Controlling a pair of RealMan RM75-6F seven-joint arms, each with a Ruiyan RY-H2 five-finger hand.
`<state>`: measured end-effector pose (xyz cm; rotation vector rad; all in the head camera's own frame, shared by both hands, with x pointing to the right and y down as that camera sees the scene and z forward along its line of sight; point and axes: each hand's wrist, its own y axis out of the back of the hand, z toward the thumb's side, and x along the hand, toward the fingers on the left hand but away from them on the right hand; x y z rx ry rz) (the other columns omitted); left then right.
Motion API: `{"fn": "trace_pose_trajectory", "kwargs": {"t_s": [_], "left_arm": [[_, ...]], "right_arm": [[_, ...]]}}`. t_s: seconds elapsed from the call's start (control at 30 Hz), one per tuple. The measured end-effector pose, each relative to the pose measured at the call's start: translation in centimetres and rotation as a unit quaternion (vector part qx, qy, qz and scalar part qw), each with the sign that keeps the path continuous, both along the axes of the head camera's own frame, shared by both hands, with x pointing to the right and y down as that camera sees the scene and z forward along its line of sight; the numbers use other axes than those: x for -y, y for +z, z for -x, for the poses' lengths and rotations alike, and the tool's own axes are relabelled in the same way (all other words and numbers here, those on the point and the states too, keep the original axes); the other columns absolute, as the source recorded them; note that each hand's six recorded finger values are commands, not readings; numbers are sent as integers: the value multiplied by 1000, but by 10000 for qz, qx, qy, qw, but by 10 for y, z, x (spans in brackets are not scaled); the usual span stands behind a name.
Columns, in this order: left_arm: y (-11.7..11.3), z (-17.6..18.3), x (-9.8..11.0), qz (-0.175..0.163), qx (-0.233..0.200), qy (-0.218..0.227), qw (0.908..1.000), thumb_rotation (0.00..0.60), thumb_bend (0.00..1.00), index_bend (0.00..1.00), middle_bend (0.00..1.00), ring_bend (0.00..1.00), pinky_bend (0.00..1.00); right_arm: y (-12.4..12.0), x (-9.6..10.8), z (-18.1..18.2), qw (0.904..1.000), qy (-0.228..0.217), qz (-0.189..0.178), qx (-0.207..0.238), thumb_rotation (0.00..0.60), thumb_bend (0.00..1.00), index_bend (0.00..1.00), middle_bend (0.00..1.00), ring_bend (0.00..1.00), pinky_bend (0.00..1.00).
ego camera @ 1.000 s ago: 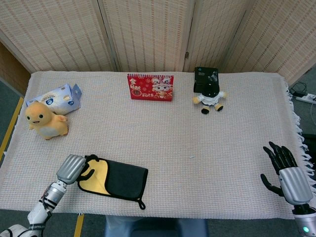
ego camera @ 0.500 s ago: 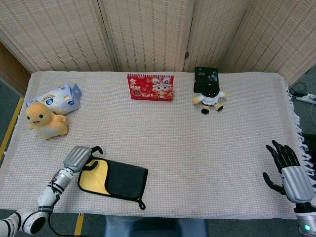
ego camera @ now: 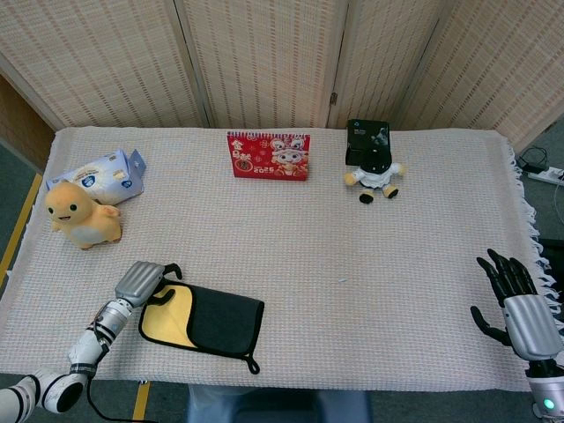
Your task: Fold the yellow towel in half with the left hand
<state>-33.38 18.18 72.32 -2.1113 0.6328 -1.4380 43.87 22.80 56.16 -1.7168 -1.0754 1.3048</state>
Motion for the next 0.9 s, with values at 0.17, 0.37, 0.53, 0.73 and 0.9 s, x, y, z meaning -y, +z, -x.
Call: {"fn": "trace_pose_trajectory", "kwargs": {"t_s": [0.17,0.37,0.53,0.73,0.9], "left_arm": [[1,1,-1,-6,24,5,10000,600,460,476,1000,1000,1000],[4,3,-2,26,72,-5,10000,600,461,496,1000,1000,1000],[6,3,-3,13,90,1,10000,600,461,533,1000,1000,1000],[7,4,-4,-43,109,7,9999,600,462,611,1000,1000,1000],[4,6,-6,-102,122,31,9999,600,462,651,1000,1000,1000]], "right_arm": [[0,0,0,10000,3,-6,-5,600,441,0,0,0,0],[-1,0,0,10000,-6,-10,-5,600,441,0,0,0,0],[-2,0,-1,10000,0,-26,-5,600,441,0,0,0,0],[-2,0,-1,10000,3,-29,-6,600,441,0,0,0,0],[-3,0,-1,10000,6,-47,-1,600,441,0,0,0,0]]}}
